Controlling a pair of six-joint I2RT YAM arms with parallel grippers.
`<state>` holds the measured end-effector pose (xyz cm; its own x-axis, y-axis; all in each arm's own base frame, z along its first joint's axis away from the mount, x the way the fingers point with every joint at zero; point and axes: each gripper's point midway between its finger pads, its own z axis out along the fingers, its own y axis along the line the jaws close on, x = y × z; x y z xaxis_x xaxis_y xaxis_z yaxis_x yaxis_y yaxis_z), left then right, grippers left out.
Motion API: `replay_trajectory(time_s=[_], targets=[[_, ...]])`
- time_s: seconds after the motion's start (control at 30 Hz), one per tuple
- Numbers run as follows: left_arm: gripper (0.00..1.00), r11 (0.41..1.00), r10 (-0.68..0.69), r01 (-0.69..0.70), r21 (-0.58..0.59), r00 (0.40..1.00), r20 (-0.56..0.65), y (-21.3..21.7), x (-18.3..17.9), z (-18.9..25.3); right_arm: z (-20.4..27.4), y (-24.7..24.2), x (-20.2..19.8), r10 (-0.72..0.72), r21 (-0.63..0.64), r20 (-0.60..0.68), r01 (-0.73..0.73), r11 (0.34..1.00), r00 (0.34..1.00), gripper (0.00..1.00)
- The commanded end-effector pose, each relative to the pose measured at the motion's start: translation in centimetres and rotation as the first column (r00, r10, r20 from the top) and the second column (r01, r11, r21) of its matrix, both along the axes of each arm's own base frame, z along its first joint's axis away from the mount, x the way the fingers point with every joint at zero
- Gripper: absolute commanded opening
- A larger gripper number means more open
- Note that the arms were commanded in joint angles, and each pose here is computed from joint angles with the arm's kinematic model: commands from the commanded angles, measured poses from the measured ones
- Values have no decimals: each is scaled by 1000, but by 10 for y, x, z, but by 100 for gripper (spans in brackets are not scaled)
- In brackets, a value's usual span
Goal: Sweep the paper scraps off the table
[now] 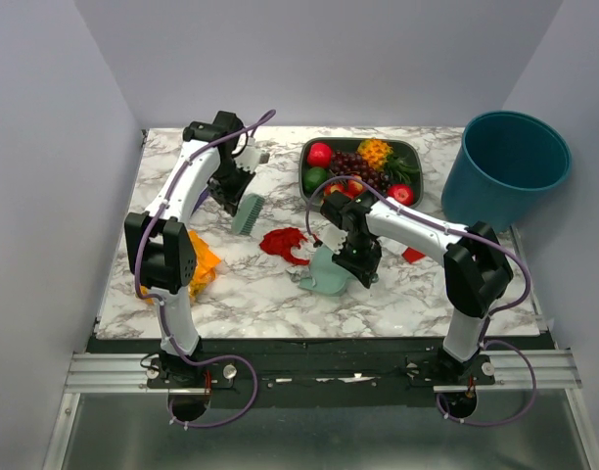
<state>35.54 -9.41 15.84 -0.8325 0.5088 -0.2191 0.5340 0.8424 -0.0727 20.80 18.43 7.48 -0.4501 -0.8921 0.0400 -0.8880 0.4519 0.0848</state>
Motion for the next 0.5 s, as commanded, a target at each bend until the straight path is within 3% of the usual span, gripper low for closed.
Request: replay_trajectory(time_s=[0.0, 0.23, 0.37, 0.47], targets=[[0, 998, -33, 22, -57, 979, -200, -12, -48, 1, 1, 4, 3, -6, 14, 2, 6, 1000, 1000, 1], [0, 977, -94, 35, -210, 957, -275, -50, -62, -3, -1, 6, 5, -5, 11, -3, 5, 1000, 1000, 0], [0, 921, -155, 15, -389, 930, -332, -86, -80, 8, -2, 9, 9, -2, 14, -2, 2, 1000, 1000, 0], [0, 891, -198, 14, -454, 911, -361, -105, -93, 14, -2, 12, 12, -2, 17, -1, 2, 1000, 1000, 1]])
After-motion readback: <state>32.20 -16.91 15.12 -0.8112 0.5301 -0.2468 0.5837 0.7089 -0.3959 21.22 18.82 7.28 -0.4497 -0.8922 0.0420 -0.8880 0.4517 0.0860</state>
